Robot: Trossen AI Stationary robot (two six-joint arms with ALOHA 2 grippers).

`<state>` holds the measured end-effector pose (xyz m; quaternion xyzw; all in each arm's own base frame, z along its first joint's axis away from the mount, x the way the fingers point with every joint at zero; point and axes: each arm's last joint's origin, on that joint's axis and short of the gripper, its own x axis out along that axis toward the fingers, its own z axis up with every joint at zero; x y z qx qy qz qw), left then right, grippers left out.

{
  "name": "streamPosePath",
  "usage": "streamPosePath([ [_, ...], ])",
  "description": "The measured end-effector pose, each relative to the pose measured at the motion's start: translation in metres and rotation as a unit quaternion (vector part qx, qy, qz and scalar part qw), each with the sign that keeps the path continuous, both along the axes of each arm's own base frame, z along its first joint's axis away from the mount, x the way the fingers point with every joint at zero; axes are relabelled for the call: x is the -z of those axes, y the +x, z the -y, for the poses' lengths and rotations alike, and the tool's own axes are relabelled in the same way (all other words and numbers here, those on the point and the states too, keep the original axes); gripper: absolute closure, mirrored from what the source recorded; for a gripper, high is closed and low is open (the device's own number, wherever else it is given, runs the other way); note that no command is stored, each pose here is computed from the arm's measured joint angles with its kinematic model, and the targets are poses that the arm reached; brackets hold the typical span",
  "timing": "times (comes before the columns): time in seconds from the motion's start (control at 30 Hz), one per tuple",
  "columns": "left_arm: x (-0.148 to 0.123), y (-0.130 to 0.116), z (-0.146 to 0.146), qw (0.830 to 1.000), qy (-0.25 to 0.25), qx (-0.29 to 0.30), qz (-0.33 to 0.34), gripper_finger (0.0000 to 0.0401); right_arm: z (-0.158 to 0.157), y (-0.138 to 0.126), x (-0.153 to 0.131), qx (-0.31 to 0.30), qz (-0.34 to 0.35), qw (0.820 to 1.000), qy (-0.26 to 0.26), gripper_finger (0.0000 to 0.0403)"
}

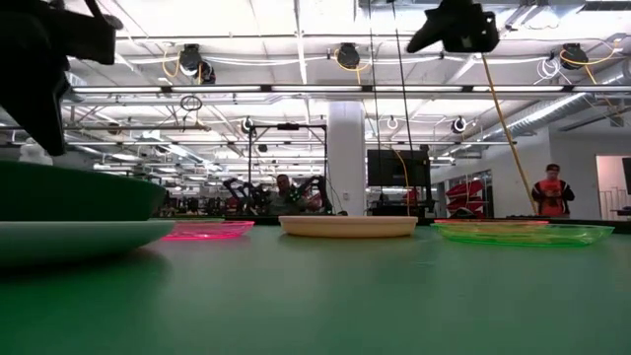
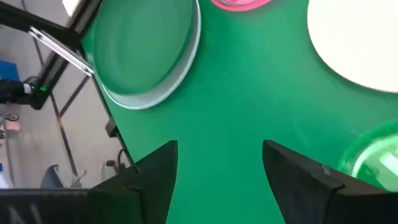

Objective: Stack plastic plates
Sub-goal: Stack the large green plate on top of the large white plate

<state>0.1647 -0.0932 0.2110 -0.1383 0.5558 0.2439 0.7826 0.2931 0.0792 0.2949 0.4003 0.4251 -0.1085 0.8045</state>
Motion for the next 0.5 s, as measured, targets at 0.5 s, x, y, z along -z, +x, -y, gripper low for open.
streamPosePath([
  [0.5, 0.03, 0.021, 0.001, 0.998, 0.036, -0.018, -0.058, 0.0343, -0.027, -0.014, 0.002, 0.01, -0.022, 1.0, -0.002, 0.0177],
])
